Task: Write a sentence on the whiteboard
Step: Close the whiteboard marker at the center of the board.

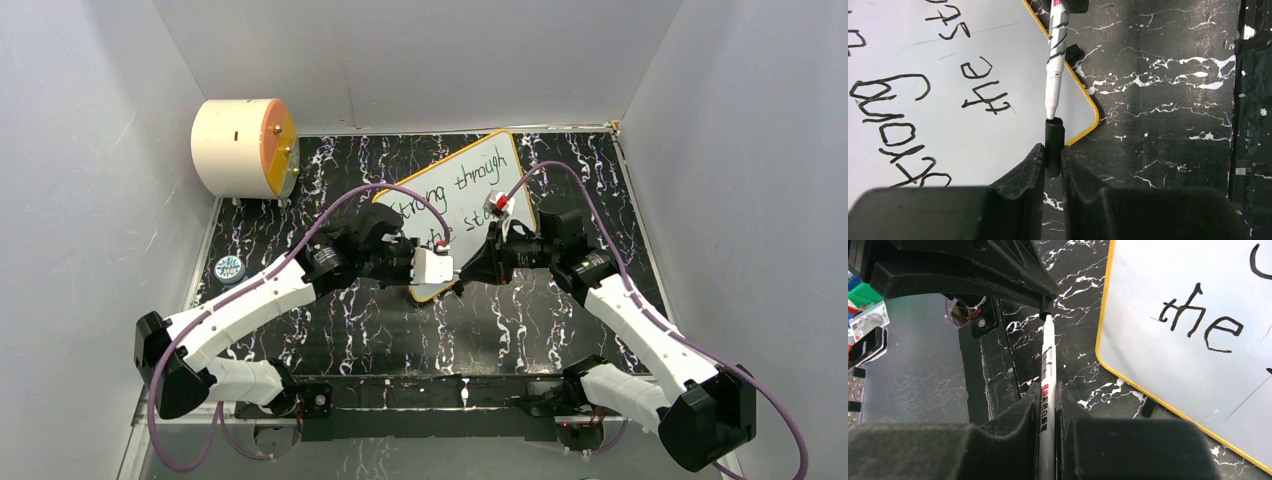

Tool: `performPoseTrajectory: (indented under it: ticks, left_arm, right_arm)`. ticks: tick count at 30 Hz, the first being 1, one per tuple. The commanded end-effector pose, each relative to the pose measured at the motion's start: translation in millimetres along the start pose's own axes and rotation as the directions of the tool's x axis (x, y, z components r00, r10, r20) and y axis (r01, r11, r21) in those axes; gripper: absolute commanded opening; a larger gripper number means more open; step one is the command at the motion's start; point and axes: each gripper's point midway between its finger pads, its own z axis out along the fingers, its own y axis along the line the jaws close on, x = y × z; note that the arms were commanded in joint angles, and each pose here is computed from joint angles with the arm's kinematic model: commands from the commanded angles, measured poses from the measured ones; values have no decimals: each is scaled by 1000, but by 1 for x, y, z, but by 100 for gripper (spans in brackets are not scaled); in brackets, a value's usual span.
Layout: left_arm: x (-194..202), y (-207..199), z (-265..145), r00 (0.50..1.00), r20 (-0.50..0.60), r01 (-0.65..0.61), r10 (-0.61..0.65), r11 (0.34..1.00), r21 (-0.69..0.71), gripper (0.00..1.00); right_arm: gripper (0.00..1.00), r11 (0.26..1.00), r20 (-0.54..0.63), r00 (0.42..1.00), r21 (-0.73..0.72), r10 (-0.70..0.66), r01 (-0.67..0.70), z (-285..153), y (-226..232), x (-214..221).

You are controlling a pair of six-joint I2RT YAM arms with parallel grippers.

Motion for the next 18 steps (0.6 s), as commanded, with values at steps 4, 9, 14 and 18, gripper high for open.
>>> performPoseTrajectory:
  ticks: [4, 9, 14, 18]
  left_arm:
    - [-33, 1, -7, 994, 72, -85, 83, 996, 33, 0]
    - [-36, -3, -2, 993, 57, -112, 108, 991, 68, 0]
    - [-35, -7, 5, 994, 37, -108, 105, 991, 85, 0]
    - [-34, -7, 8, 996, 28, -90, 88, 993, 81, 0]
  right_arm:
    - [0, 998, 14, 998, -27, -64, 64, 3, 7, -18]
    - [0, 997, 8, 998, -35, -65, 65, 7, 9, -18]
    - [0, 997, 13, 998, -31, -68, 69, 8, 9, -19]
    - [0, 997, 29, 998, -44, -64, 65, 9, 11, -19]
